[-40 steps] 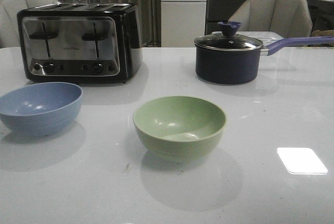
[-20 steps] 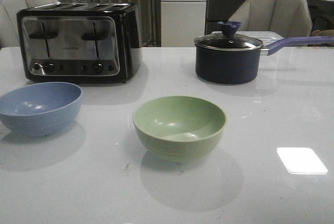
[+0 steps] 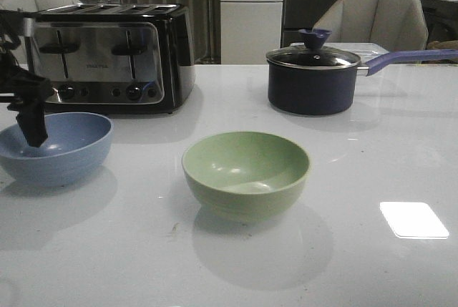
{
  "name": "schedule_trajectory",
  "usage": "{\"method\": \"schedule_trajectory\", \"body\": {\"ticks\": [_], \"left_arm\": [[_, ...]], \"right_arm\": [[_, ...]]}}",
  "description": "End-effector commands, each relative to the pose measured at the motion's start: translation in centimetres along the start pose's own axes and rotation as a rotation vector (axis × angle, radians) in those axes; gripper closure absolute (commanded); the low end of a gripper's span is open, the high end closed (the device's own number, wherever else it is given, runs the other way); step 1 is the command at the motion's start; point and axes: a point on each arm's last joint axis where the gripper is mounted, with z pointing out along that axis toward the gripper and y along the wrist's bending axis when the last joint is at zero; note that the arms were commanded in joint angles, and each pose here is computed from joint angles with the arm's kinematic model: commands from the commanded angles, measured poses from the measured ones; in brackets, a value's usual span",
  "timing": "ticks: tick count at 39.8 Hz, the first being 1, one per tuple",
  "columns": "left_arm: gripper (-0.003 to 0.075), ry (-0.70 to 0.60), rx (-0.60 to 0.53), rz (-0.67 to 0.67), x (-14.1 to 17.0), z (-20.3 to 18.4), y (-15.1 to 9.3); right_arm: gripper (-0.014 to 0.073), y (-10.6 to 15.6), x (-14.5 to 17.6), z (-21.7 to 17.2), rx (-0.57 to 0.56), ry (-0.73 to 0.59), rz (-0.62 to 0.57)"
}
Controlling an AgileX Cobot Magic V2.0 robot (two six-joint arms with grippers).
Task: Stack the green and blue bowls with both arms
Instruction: 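Grasp the rim of the light blue bowl with the left gripper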
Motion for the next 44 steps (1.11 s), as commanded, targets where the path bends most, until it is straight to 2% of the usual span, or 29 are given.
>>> {"method": "schedule_trajectory", "body": {"ticks": [1,3,8,14,21,27,35,39,44], "left_arm": [[0.0132,-0.085,-0.001,-0.016,-1.2,-1.5,-0.1],[0.0170,-0.080,0.002,-0.019,-1.2,-1.3,-0.2],[0.0346,-0.080,0.005,-0.022,-1.2,-1.3,-0.2],[0.0506,-0.076,0.006,-0.023,-1.2,-1.3,-0.2],[0.0625,-0.068,0.007,-0.024,-1.1,-1.3,-0.2],[0.0622,-0.058,0.012,-0.029,-1.1,-2.3,-0.2],[0.0622,-0.144,0.039,-0.013,-1.9,-7.1,-0.8],[0.0622,-0.194,0.071,0.056,-2.2,-10.1,-2.4],[0.0622,-0.222,0.167,0.179,-2.5,-13.2,-5.7]], "right_arm": [[0.0214,0.0,-1.3,-0.5,0.007,-0.089,0.004],[0.0214,0.0,-1.3,-0.5,0.007,-0.089,0.004],[0.0214,0.0,-1.3,-0.5,0.007,-0.089,0.004],[0.0214,0.0,-1.3,-0.5,0.007,-0.089,0.004],[0.0214,0.0,-1.3,-0.5,0.007,-0.089,0.004],[0.0214,0.0,-1.3,-0.5,0.007,-0.089,0.004],[0.0214,0.0,-1.3,-0.5,0.007,-0.089,0.004],[0.0214,0.0,-1.3,-0.5,0.007,-0.089,0.004],[0.0214,0.0,-1.3,-0.5,0.007,-0.089,0.004]]}}
